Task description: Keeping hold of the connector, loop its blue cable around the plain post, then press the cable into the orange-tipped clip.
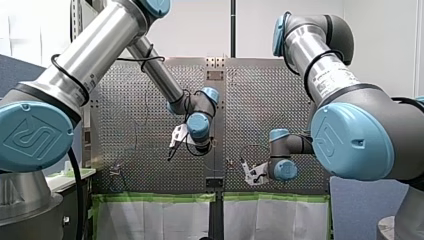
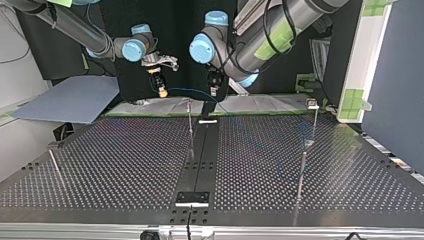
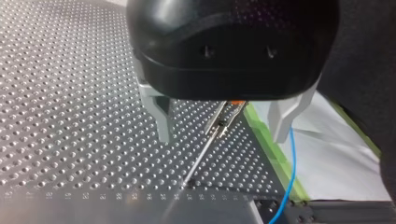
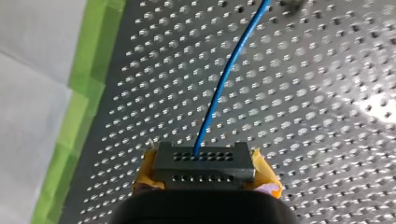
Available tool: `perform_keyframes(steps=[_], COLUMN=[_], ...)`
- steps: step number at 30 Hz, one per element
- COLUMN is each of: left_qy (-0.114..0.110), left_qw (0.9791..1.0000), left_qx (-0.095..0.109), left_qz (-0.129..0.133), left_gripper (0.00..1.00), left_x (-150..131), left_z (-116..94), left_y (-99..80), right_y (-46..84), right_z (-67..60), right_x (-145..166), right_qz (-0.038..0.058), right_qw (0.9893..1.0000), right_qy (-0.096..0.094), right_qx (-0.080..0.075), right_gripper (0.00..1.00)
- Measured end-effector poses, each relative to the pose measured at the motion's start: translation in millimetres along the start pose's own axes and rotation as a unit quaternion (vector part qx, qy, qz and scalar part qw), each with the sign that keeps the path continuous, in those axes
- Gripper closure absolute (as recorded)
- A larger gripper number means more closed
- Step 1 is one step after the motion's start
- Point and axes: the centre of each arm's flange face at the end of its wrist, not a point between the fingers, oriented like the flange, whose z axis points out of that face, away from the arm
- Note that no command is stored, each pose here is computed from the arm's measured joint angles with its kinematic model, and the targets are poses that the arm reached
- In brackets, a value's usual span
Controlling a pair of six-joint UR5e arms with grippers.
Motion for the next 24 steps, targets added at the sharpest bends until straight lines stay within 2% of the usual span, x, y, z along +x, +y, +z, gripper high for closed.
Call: perform_keyframes(steps=[5, 9, 16, 20, 24], left_qy=[0.008, 0.01, 0.01, 0.011, 0.013], left_qw=[0.9999, 0.9999, 0.9997, 0.9993, 0.9987], left_qx=[-0.003, -0.004, -0.014, -0.02, -0.031], left_qz=[0.006, 0.009, 0.019, 0.028, 0.038], left_gripper=[0.0, 0.0, 0.0, 0.0, 0.0], left_x=[-9.2, -21.5, -48.4, -64.2, -82.1], left_z=[-0.9, 0.7, 4.8, 7.9, 13.0], left_y=[1.3, -0.2, -0.8, 0.8, 6.2], right_y=[-5.6, -11.1, -18.2, -18.8, -15.8], right_z=[0.9, 1.0, 0.0, -0.1, 0.3], right_x=[3.5, 6.1, 8.2, 8.1, 7.0], right_qz=[-0.0093, -0.0174, -0.0197, -0.0184, -0.0157], right_qw=[0.9997, 0.9989, 0.997, 0.9969, 0.9978], right_qy=[0.015, 0.026, 0.037, 0.037, 0.033], right_qx=[0.016, 0.035, 0.065, 0.067, 0.056], right_gripper=[1.0, 1.0, 1.0, 1.0, 1.0])
